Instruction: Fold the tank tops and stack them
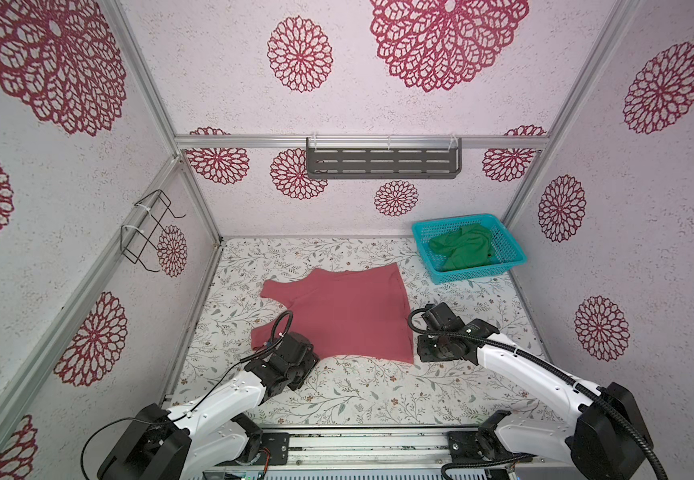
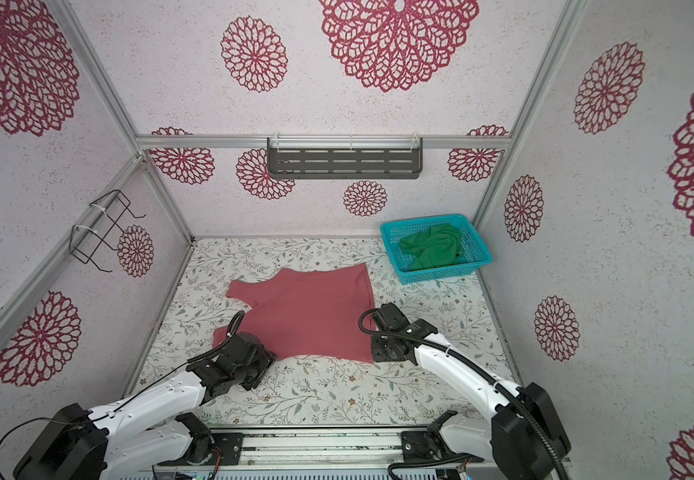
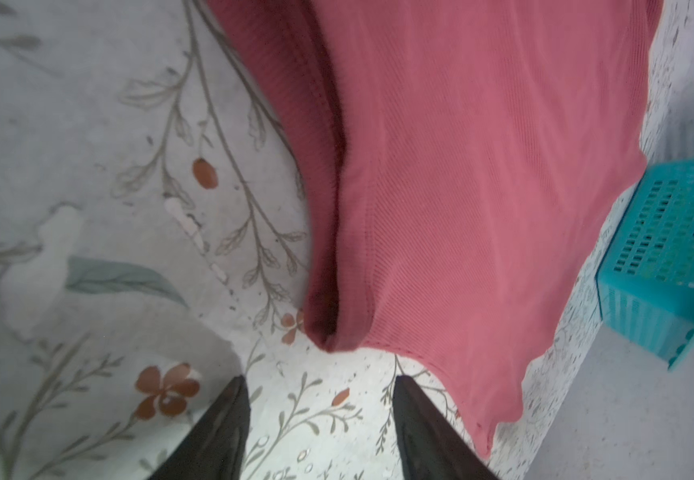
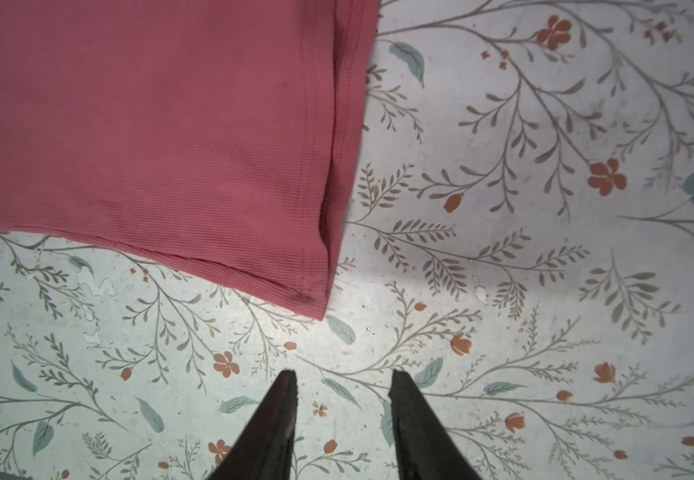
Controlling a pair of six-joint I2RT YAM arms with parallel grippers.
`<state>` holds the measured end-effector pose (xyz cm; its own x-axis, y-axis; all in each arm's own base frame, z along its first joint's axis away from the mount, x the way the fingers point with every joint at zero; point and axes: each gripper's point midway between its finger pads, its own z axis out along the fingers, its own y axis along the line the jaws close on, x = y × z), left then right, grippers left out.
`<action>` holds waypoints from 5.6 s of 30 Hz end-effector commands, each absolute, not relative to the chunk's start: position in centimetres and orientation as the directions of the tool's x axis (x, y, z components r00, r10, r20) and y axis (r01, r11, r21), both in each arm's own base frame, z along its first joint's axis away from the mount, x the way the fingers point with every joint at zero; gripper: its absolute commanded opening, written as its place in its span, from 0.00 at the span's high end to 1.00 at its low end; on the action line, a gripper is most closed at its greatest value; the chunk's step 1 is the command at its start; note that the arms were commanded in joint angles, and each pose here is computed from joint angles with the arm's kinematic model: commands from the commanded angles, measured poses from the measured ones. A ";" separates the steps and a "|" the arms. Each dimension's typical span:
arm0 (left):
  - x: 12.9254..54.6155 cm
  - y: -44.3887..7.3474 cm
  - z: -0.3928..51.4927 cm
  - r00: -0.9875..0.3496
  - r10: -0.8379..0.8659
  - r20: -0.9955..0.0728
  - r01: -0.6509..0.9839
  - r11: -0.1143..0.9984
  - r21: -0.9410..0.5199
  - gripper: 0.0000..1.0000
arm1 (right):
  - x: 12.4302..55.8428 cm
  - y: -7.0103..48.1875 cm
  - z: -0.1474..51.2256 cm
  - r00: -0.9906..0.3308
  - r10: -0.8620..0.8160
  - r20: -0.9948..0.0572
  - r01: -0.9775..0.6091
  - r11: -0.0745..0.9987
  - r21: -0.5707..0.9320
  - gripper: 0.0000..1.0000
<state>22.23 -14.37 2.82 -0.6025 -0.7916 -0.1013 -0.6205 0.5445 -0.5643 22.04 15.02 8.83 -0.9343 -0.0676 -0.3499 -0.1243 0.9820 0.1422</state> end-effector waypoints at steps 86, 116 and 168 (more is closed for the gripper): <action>34.3 -11.9 5.1 -0.957 -0.208 -0.200 -0.201 0.978 -0.055 1.00 | 35.6 17.5 6.1 -0.844 -0.429 -0.322 -0.425 0.901 -0.086 1.00; 29.1 -1.8 10.8 -0.873 -0.375 -0.311 -0.401 0.916 0.021 0.39 | 33.0 18.5 9.8 -0.904 -0.129 -0.407 -0.234 0.947 0.219 0.64; 30.7 7.3 8.9 -0.791 -0.521 -0.320 -0.581 0.804 0.126 0.27 | 34.0 14.9 7.6 -0.909 -0.088 -0.407 -0.128 0.989 0.073 0.64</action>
<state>30.10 5.32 4.09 -0.8093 -0.5530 -0.1980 -0.5748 0.8151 0.0728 33.39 15.13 3.51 -0.9348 -0.0810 -0.3459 -0.1079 0.9924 0.0591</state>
